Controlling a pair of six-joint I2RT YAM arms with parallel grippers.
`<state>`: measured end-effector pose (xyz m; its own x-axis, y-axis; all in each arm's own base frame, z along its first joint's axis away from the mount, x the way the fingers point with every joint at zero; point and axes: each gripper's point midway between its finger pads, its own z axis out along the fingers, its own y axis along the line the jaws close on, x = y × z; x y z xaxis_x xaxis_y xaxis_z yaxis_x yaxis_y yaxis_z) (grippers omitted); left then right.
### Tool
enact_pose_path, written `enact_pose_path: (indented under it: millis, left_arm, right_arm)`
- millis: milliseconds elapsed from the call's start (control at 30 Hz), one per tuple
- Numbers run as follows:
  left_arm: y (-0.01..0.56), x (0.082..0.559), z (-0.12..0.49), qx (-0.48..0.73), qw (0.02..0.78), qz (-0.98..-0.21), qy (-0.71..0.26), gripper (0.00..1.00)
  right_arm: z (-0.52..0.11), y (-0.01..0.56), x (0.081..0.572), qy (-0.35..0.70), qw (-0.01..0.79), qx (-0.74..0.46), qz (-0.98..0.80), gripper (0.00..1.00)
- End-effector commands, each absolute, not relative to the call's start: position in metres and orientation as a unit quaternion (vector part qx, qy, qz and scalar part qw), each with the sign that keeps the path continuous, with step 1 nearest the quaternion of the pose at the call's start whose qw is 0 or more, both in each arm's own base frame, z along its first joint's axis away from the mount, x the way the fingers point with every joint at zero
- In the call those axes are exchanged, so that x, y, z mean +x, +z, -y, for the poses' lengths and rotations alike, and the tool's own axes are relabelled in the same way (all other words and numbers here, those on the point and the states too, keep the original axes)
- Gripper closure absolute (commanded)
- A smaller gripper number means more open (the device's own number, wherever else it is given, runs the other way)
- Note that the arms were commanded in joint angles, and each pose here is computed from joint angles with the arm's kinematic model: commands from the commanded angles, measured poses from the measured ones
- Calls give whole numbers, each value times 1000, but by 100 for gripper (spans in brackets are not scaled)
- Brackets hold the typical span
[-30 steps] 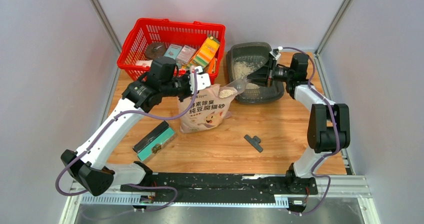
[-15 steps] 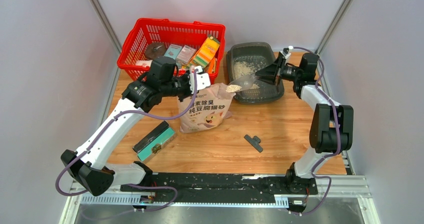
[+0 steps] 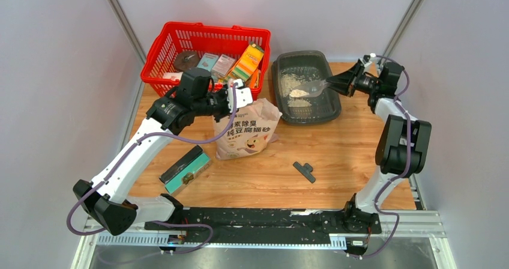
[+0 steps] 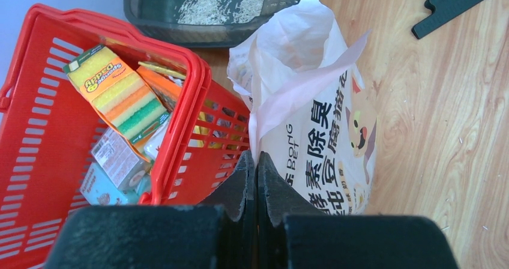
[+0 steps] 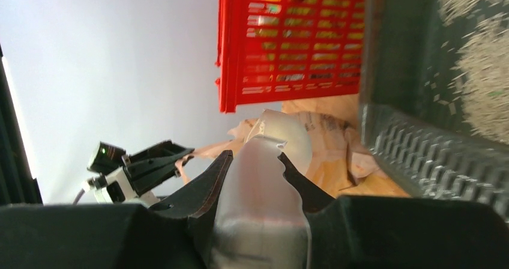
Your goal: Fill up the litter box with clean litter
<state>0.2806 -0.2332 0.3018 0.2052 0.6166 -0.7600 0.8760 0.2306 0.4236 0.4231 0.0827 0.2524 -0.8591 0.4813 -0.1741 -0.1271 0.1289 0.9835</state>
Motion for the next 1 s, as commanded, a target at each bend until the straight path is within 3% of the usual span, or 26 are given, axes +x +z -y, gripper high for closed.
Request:
enact_pose_path:
  millis: [0, 267, 567, 967]
  left_arm:
    - [348, 289, 239, 596, 553, -571, -119, 100]
    - [343, 285, 235, 595, 545, -579, -119, 100]
    - [340, 283, 234, 593, 543, -582, -121, 100]
    - [338, 277, 238, 596, 541, -576, -139, 100]
  right_arm:
    - [-42, 236, 457, 613, 280, 137, -726, 100]
    - [13, 211, 502, 512, 356, 158, -766, 100]
    - [35, 198, 517, 396, 389, 157, -817, 100]
    - [47, 243, 535, 272, 469, 123, -831, 100]
